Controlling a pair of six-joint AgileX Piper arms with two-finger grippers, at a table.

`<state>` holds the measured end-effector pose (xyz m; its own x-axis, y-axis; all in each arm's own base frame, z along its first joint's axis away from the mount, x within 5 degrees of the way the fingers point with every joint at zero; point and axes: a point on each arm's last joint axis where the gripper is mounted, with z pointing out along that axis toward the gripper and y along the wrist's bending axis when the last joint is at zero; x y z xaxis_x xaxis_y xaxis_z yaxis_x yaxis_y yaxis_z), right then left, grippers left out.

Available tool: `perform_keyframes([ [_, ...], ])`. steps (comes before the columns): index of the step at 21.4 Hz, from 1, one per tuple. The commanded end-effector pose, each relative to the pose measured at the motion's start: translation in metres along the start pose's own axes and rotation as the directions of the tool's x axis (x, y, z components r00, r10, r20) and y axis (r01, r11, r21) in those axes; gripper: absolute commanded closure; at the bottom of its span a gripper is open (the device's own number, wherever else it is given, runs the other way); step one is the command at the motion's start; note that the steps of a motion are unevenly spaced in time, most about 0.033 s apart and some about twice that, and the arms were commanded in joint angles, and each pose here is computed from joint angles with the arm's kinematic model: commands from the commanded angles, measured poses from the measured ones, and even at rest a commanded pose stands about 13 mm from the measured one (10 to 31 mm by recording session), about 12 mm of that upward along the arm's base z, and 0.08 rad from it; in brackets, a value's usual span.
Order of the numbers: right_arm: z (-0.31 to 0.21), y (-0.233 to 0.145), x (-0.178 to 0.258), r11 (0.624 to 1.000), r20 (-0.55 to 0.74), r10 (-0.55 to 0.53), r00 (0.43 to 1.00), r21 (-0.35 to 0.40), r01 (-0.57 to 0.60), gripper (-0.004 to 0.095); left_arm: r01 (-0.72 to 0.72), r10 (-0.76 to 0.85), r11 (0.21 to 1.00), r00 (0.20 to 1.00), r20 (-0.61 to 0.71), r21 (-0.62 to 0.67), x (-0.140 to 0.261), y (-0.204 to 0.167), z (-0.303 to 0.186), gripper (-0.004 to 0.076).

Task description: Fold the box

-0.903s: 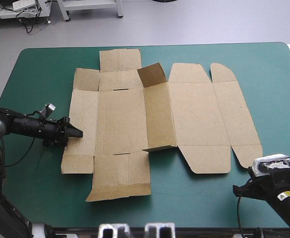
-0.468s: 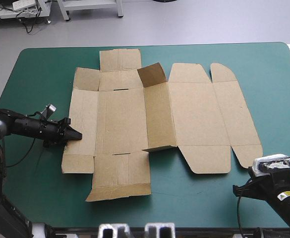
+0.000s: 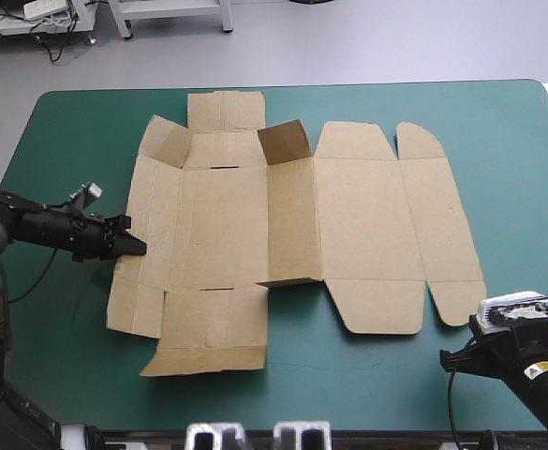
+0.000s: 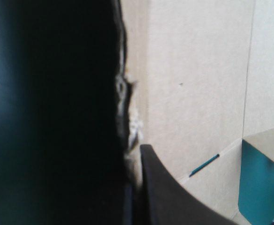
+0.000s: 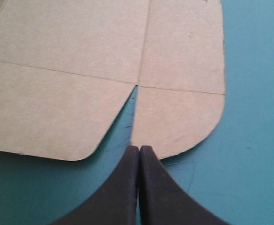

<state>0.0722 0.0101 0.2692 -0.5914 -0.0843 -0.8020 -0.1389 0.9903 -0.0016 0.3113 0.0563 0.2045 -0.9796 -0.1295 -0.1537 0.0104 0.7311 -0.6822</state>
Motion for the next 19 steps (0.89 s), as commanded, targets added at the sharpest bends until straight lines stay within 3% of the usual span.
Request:
perform_keyframes([
  [1,-0.005,-0.002,-0.013,1.0,0.074,0.012,0.997,0.016,-0.014,0.0932,-0.193,0.196,0.98,0.978,0.073,-0.047,-0.002,-0.051,-0.049,0.0734],
  [4,-0.005,-0.002,-0.013,1.0,0.074,0.012,0.997,0.016,-0.014,0.0932,-0.345,0.363,0.921,0.929,0.075,-0.182,0.002,-0.085,-0.074,0.0734],
  [8,-0.005,-0.002,-0.013,1.0,0.074,0.012,0.997,0.016,-0.014,0.0932,-0.624,0.657,0.722,0.754,0.012,-0.298,0.008,-0.153,-0.083,0.0734],
  [9,-0.005,-0.001,-0.012,1.0,0.073,0.014,0.997,0.014,-0.015,0.0932,-0.734,0.768,0.6,0.639,-0.025,-0.319,0.009,-0.176,-0.079,0.0734],
  [12,-0.005,-0.001,-0.012,1.0,0.07,0.015,0.997,0.01,-0.016,0.0931,-0.824,0.883,0.409,0.466,-0.057,-0.392,0.007,-0.212,-0.069,0.0734],
  [14,-0.005,-0.001,-0.012,1.0,0.069,0.015,0.997,0.009,-0.015,0.0931,-0.839,0.933,0.297,0.357,-0.049,-0.455,0.005,-0.233,-0.061,0.0734],
  [19,-0.005,-0.001,-0.012,1.0,0.068,0.012,0.998,0.009,-0.013,0.0931,-0.758,0.995,-0.095,-0.064,-0.071,-0.645,0.003,-0.289,-0.043,0.0734],
])
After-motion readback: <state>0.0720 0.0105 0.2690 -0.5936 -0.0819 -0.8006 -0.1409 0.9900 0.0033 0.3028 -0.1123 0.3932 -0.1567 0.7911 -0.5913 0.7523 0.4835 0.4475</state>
